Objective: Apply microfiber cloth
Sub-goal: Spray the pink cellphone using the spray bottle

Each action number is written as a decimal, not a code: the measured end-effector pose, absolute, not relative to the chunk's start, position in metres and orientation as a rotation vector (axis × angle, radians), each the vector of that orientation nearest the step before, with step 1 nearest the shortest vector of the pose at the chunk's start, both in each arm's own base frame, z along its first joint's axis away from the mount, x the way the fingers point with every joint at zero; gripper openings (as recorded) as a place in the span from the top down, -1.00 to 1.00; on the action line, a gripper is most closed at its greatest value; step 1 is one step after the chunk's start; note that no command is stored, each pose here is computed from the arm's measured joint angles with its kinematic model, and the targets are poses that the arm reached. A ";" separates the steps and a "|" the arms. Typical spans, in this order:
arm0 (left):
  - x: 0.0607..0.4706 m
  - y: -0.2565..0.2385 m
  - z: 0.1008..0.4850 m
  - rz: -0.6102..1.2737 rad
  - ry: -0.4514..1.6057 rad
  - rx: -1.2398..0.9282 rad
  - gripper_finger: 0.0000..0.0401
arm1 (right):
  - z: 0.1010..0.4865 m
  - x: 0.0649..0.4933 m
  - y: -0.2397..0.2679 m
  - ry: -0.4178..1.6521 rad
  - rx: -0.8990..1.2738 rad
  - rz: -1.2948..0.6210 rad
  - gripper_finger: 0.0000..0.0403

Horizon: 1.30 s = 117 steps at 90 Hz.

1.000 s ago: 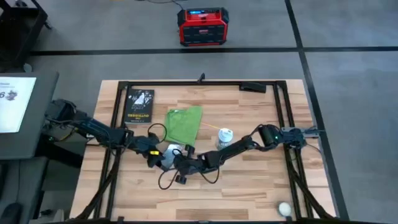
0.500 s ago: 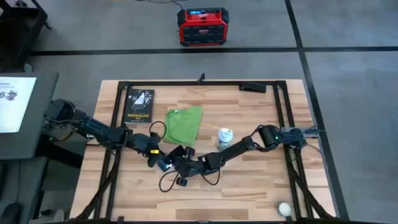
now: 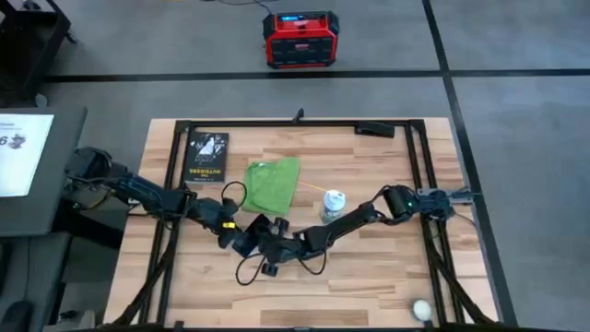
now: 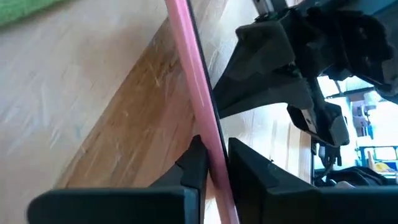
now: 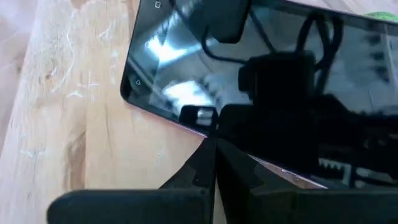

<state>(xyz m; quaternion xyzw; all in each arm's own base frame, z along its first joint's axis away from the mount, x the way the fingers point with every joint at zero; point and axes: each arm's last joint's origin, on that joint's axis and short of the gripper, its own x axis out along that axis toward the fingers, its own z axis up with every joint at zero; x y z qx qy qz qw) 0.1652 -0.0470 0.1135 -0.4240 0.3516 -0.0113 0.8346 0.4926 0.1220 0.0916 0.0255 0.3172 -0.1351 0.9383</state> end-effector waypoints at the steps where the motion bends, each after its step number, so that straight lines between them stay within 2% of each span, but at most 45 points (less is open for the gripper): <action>1: 0.165 -0.047 0.113 -0.023 0.745 -0.899 0.91 | 0.092 0.493 0.122 0.647 0.052 -0.276 1.00; 42: 0.166 -0.048 0.115 -0.072 0.731 -0.832 0.95 | 0.104 0.486 0.134 0.642 -0.027 -0.308 1.00; 83: 0.166 -0.046 0.127 -0.089 0.632 -0.693 0.97 | 0.157 0.466 0.148 0.621 -0.078 -0.388 1.00; 96: 0.158 -0.042 0.129 -0.011 0.629 -0.665 0.97 | 0.186 0.458 0.156 0.559 -0.034 -0.423 1.00; 117: 0.152 -0.039 0.136 0.026 0.592 -0.634 0.97 | 0.200 0.436 0.186 0.562 -0.079 -0.412 1.00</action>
